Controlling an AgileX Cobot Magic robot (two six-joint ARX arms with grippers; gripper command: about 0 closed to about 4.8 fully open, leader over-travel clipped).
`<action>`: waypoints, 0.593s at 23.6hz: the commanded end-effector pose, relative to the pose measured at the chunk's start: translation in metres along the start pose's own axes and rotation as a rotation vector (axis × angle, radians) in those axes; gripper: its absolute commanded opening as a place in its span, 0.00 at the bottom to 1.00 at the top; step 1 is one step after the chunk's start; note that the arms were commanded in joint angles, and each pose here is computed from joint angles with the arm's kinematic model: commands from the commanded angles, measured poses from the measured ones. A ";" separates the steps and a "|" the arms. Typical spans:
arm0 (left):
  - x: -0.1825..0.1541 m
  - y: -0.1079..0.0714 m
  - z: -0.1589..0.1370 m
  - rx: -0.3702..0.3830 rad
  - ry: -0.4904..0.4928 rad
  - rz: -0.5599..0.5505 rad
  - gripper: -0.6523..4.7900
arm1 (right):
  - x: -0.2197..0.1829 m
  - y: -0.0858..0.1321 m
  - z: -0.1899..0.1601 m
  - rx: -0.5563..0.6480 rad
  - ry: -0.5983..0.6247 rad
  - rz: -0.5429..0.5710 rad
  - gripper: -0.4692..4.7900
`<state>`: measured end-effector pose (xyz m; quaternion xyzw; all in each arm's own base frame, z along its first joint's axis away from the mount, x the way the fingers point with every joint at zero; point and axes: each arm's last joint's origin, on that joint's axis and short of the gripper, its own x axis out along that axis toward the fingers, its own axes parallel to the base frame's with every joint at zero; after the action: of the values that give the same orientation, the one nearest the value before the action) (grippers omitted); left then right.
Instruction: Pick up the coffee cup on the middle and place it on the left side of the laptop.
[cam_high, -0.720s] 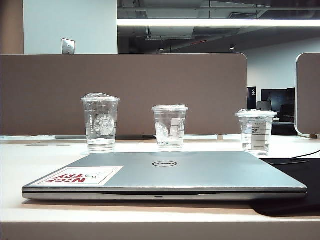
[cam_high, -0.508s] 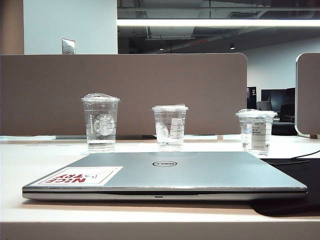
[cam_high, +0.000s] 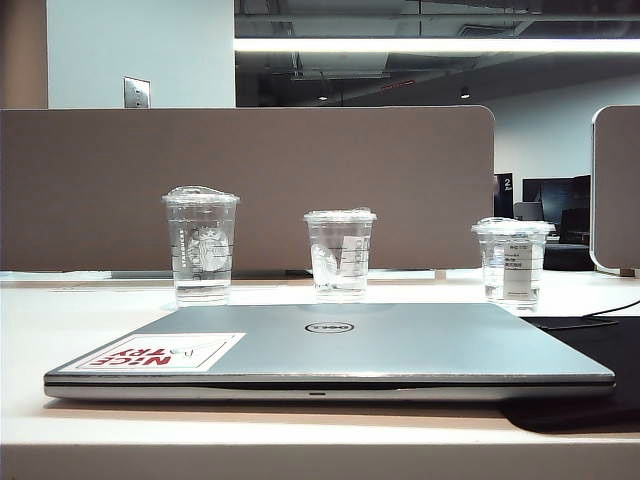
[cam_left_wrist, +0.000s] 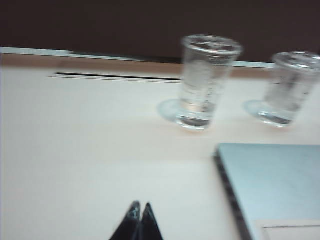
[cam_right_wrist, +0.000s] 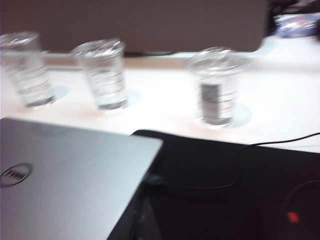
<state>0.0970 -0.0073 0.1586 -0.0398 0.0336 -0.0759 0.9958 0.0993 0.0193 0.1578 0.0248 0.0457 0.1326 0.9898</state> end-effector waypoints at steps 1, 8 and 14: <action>-0.001 -0.004 0.006 -0.088 -0.045 -0.118 0.11 | 0.003 0.008 -0.004 -0.005 0.036 0.077 0.08; 0.005 -0.024 0.023 -0.166 -0.132 -0.311 0.11 | 0.006 0.013 -0.009 -0.008 0.101 0.127 0.08; 0.036 -0.057 0.021 0.027 -0.139 -0.363 0.11 | 0.007 0.014 -0.009 -0.010 0.105 0.138 0.08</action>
<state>0.1202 -0.0626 0.1722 -0.0461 -0.0025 -0.2520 0.9666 0.1009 0.0345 0.1485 0.0164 0.1021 0.1989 0.9746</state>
